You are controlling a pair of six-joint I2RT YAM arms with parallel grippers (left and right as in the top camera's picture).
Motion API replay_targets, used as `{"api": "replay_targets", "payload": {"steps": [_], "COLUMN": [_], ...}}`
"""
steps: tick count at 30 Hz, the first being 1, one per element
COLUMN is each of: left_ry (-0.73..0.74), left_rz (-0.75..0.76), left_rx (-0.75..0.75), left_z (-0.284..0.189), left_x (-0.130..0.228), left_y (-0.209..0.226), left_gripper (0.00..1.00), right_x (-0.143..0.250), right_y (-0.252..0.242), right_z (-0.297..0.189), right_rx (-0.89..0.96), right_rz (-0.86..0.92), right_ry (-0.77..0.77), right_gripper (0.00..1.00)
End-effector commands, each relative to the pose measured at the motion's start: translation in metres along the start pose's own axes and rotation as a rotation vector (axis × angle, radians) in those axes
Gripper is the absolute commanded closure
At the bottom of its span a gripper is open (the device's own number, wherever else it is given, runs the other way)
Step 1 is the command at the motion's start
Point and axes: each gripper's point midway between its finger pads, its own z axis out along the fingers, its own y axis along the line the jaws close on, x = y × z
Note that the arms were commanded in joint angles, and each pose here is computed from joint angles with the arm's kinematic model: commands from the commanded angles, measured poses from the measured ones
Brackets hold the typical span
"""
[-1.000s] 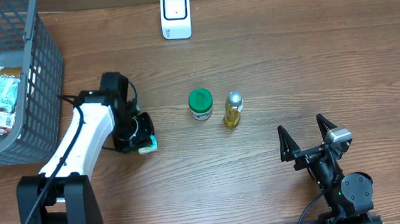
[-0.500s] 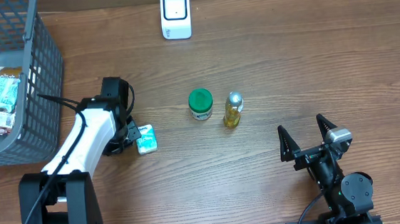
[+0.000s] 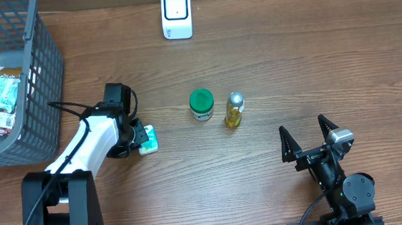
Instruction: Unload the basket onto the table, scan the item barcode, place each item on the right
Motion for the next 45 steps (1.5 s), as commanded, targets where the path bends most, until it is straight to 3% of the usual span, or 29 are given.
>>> {"api": "replay_targets", "payload": {"steps": [1, 11, 45], "left_ry": [0.016, 0.015, -0.039], "left_rz": [0.031, 0.059, 0.193], "left_rx": [0.055, 0.201, 0.27], "left_z": [0.001, -0.002, -0.006], "left_x": [0.004, 0.001, 0.007], "left_y": [-0.008, -0.037, -0.082], "left_gripper": [0.96, 0.96, 0.94], "right_x": [0.002, 0.002, 0.002], "right_y": [-0.003, -0.003, -0.003], "right_z": [0.0, 0.0, 0.0], "right_rx": [0.011, 0.011, 0.011], "right_rz": [-0.003, -0.003, -0.003], "right_ry": [-0.005, -0.005, -0.005], "right_gripper": [0.0, 0.0, 0.0]}}
